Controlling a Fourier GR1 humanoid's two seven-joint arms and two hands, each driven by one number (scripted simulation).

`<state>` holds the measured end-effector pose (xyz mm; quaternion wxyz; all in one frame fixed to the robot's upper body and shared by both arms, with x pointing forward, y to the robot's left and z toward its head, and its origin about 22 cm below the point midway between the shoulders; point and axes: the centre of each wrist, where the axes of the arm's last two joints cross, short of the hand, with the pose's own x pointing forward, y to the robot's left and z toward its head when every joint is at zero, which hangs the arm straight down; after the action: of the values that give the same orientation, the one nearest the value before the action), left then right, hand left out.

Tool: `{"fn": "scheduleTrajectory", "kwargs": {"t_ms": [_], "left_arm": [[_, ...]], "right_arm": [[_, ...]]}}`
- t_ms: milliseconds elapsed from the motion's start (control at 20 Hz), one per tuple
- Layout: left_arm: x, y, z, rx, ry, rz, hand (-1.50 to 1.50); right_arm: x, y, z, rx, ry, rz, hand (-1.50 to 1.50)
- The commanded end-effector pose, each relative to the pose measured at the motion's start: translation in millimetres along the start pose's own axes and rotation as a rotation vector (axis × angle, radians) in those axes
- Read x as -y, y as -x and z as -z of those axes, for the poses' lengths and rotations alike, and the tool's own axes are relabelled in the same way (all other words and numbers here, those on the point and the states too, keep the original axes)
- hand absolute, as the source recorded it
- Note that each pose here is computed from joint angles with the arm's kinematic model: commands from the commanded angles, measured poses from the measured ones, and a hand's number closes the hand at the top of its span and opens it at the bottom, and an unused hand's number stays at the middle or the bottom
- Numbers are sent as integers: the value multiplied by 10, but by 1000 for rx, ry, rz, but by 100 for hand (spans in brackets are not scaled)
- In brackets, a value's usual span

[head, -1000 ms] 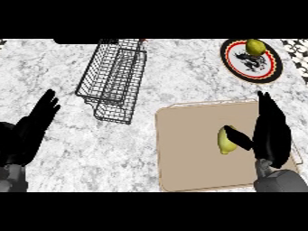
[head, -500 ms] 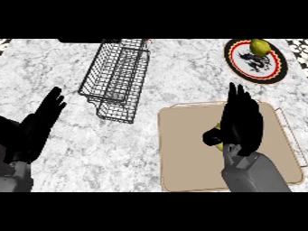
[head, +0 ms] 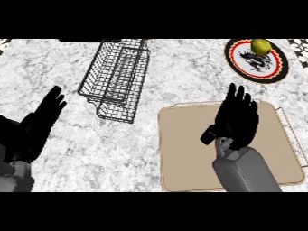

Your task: Pick the lemon from the tray and place it in the tiered basket

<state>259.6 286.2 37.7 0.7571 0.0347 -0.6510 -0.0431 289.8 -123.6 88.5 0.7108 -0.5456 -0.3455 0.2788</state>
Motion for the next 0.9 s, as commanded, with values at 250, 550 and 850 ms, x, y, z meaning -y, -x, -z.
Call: {"fn": "scheduleTrajectory", "kwargs": {"t_ms": [250, 550, 850], "left_arm": [[-114, 98, -74, -1, 5, 14, 0], [-53, 182, -86, -14, 7, 6, 0], [-38, 82, -31, -8, 2, -2, 0]], "right_arm": [[-327, 203, -52, -204, 18, -110, -150], [-354, 483, 175, -215, 85, -129, -150], [-322, 423, 248, -237, -23, -190, -150]]}}
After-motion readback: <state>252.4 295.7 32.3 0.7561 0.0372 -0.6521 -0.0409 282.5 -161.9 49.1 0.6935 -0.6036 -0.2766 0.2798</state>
